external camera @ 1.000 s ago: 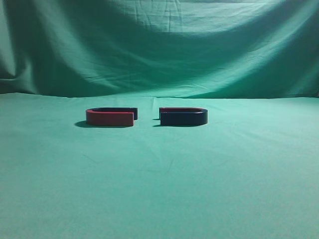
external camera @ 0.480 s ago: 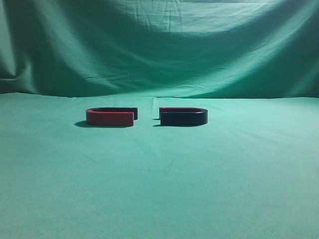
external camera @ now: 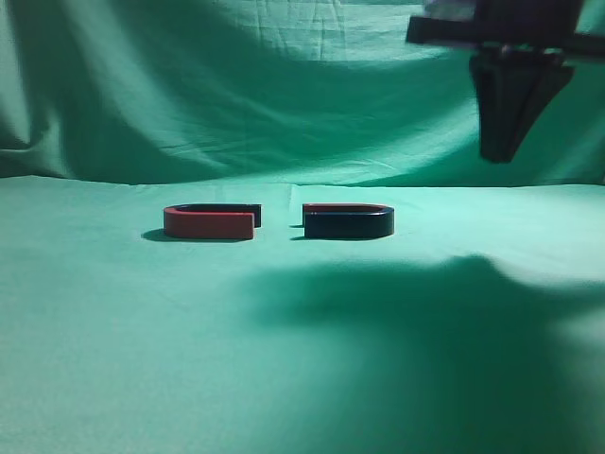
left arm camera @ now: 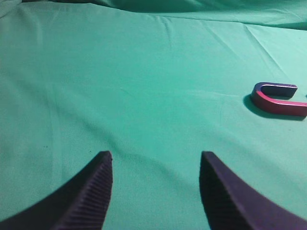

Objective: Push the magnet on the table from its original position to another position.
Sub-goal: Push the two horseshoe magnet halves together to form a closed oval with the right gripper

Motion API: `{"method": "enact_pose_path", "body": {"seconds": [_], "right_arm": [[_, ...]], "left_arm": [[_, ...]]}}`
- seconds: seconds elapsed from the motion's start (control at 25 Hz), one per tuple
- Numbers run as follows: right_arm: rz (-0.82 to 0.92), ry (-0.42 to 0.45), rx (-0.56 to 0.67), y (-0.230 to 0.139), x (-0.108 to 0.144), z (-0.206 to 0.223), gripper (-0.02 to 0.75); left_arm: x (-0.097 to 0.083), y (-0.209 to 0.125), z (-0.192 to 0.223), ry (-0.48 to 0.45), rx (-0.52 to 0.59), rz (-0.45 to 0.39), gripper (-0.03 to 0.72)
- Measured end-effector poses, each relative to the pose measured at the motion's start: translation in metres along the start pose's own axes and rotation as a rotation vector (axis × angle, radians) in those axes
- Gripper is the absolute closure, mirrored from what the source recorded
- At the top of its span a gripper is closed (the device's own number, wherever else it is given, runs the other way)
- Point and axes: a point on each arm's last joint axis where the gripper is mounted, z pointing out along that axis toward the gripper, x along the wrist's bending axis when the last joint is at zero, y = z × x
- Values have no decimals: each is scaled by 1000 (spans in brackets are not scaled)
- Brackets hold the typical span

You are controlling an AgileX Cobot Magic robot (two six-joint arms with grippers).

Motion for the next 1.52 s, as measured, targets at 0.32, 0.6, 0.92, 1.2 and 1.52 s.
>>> {"method": "enact_pose_path", "body": {"seconds": [0.32, 0.6, 0.92, 1.2, 1.52], "right_arm": [[-14, -8, 38, 37, 16, 42, 738], [-49, -2, 50, 48, 33, 65, 738], [-95, 19, 1, 58, 57, 73, 738], [-98, 30, -16, 58, 71, 71, 738], [-126, -51, 19, 74, 69, 16, 738]], "left_arm": [[0, 0, 0, 0, 0, 0, 316], [0, 0, 0, 0, 0, 0, 316], [0, 0, 0, 0, 0, 0, 316], [0, 0, 0, 0, 0, 0, 316], [0, 0, 0, 0, 0, 0, 316]]}}
